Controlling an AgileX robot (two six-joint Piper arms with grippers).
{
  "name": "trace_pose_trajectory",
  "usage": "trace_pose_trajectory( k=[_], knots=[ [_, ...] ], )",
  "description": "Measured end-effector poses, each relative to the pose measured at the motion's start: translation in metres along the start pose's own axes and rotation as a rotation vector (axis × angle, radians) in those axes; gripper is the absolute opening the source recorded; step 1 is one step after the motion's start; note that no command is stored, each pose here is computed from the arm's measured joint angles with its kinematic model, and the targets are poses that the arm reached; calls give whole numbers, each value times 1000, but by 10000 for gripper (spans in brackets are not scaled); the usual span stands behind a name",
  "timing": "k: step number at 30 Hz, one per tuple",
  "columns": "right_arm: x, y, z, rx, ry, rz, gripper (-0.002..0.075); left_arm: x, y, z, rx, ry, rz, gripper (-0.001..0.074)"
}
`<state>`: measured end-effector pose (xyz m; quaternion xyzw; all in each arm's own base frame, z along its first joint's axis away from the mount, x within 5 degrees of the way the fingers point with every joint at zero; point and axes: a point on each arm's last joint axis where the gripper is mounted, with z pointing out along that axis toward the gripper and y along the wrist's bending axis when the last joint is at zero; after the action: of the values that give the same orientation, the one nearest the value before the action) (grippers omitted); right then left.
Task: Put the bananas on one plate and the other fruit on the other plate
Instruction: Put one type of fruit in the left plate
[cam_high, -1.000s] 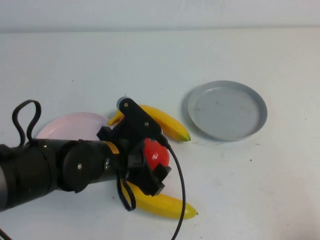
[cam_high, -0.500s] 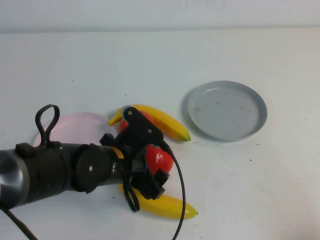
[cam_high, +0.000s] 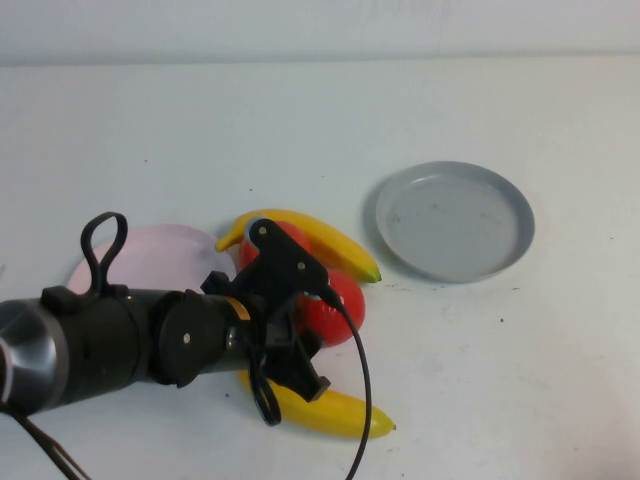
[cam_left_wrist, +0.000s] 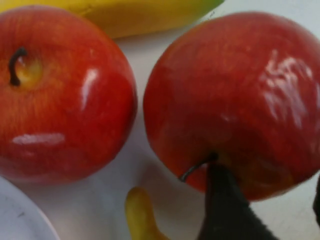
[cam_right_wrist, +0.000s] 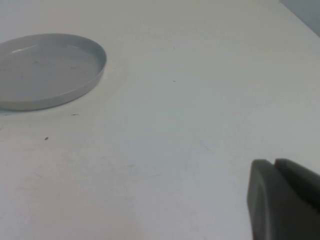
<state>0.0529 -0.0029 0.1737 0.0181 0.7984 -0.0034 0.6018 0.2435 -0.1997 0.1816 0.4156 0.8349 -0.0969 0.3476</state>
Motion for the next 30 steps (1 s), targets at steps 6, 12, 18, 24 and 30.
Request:
trace_pose_trajectory(
  k=[6,12,18,24,30],
  knots=[
    [0,0,0,0,0,0,-15,0,0,0,1,0,-7,171],
    [0,0,0,0,0,0,-15,0,-1,-5,18,10,-6,232],
    [0,0,0,0,0,0,-15,-14,-1,-36,14,-69,0,543],
    [0,0,0,0,0,0,-15,-27,1,-47,11,-115,4,640],
    [0,0,0,0,0,0,-15,-49,2,-38,76,-65,-23,649]
  ],
)
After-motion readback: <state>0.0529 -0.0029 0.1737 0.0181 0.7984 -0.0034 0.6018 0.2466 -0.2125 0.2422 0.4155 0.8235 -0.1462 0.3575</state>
